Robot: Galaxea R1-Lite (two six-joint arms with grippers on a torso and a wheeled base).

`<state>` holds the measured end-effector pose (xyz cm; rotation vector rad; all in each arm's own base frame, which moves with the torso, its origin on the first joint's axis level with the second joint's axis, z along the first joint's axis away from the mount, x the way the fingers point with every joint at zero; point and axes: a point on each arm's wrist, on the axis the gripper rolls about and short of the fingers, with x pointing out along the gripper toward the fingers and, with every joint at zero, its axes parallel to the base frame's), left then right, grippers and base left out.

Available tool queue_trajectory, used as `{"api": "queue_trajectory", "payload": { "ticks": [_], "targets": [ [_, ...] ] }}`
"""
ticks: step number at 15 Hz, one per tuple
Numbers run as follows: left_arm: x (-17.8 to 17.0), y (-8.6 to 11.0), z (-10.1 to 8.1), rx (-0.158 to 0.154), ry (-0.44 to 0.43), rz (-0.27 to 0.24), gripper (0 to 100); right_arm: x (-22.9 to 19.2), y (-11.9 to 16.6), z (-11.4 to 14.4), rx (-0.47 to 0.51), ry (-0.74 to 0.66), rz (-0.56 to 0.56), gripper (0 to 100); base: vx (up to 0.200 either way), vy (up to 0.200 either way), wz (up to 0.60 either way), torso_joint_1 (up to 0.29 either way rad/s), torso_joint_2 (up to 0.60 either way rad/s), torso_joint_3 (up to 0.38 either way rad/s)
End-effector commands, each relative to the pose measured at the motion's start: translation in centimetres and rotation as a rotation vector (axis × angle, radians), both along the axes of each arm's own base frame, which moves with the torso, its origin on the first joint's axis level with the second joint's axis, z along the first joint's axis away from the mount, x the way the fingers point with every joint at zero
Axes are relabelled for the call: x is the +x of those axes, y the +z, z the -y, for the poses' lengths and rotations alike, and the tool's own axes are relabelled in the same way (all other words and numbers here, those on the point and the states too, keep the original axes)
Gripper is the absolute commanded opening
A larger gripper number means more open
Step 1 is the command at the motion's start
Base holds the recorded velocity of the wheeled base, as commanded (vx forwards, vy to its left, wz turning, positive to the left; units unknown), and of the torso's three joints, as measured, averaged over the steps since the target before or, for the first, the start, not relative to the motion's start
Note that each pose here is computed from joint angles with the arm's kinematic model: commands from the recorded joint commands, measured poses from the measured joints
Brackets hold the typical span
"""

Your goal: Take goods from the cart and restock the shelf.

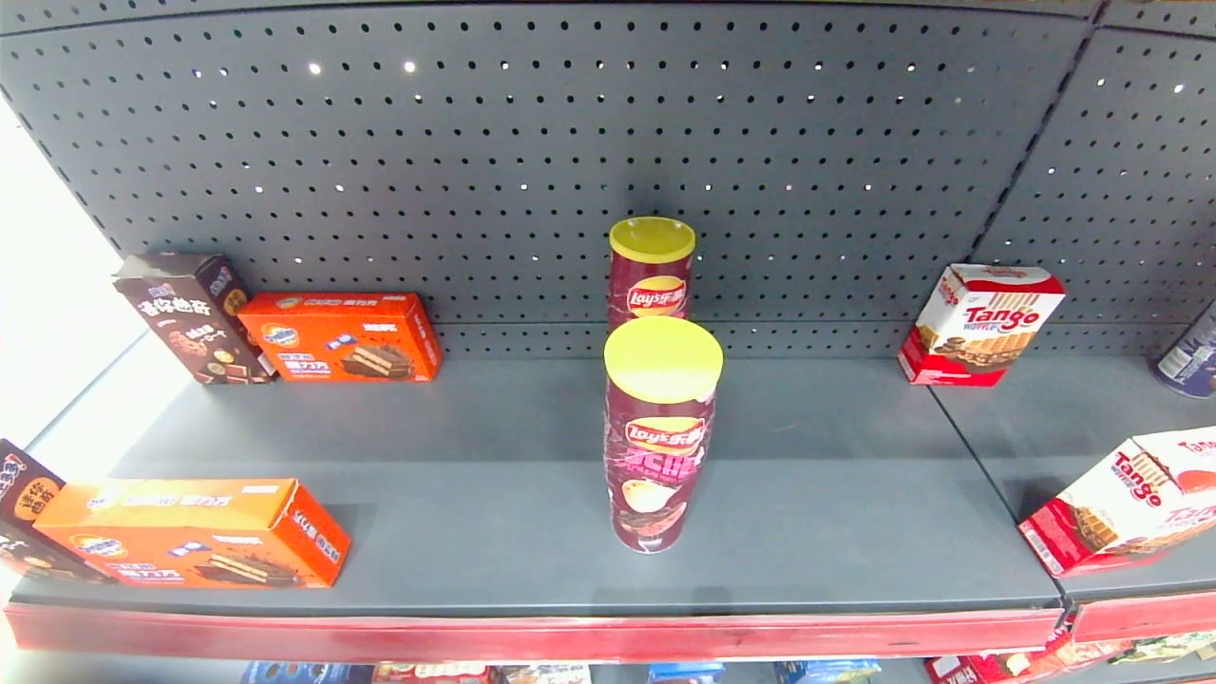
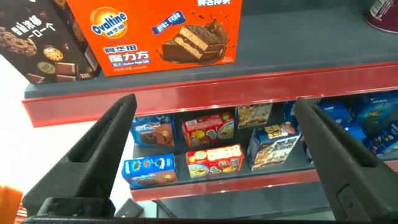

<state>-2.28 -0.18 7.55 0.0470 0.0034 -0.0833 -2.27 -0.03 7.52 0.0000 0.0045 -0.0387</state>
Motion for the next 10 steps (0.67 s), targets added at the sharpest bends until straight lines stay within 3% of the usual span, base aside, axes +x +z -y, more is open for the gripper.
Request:
{"api": "queue_trajectory", "payload": {
  "ticks": [1, 10],
  "targets": [
    [0.00, -0.01, 0.00, 0.000, 0.000, 0.001, 100, 0.00, 0.00, 0.00, 0.000, 0.000, 0.000, 100, 0.000, 0.000, 0.00, 0.000, 0.00, 0.000],
    [-0.01, -0.05, 0.00, 0.000, -0.001, 0.001, 100, 0.00, 0.00, 0.00, -0.003, 0.002, 0.000, 100, 0.000, 0.000, 0.00, 0.000, 0.00, 0.000]
  ]
}}
